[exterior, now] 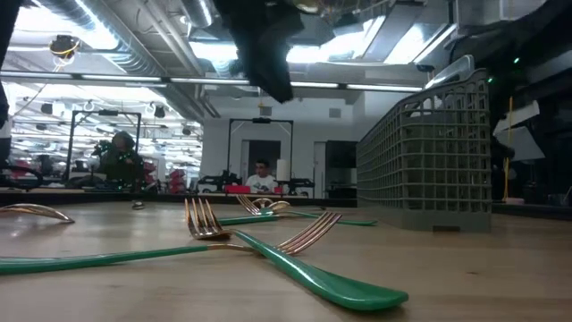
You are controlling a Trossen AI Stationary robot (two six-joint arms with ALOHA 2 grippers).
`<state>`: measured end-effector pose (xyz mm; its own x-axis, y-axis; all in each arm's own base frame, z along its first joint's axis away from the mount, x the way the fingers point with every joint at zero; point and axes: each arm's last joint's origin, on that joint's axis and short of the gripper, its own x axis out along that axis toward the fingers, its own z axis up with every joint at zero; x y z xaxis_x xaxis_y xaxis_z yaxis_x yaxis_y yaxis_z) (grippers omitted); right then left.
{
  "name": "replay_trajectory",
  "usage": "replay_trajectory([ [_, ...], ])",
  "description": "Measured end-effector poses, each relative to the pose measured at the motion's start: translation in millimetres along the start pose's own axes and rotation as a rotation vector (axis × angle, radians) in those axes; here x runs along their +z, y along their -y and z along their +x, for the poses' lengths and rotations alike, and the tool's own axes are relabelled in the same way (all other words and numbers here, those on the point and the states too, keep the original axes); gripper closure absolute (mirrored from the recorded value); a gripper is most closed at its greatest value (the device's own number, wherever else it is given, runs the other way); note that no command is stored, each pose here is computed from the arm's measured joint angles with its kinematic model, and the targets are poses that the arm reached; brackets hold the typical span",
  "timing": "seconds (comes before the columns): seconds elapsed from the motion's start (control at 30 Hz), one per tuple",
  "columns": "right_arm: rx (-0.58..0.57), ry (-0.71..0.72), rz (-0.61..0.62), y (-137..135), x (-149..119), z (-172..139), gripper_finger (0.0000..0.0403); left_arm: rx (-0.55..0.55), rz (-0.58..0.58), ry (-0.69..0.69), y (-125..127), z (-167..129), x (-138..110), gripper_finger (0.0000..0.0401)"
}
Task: Sort silverware
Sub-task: Put the top right fork in the middle section of the basket
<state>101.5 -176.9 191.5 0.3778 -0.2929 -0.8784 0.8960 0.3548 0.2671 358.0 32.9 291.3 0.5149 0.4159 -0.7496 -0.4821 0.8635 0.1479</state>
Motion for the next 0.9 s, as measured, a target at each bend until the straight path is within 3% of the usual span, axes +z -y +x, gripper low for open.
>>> replay_trajectory([
  [0.3,-0.013,-0.001,-0.062,-10,8,20,0.0276,-0.004,-0.131,0.095,-4,-41,-63,0.0297],
  [0.57,-0.078,-0.005,-0.032,-13,9,33,0.0276,-0.093,-0.214,0.202,2,-25,-110,0.0297],
  [0.9,-0.111,-0.038,-0.03,-21,7,53,0.0276,-0.131,-0.249,0.266,4,-8,-128,0.0297],
])
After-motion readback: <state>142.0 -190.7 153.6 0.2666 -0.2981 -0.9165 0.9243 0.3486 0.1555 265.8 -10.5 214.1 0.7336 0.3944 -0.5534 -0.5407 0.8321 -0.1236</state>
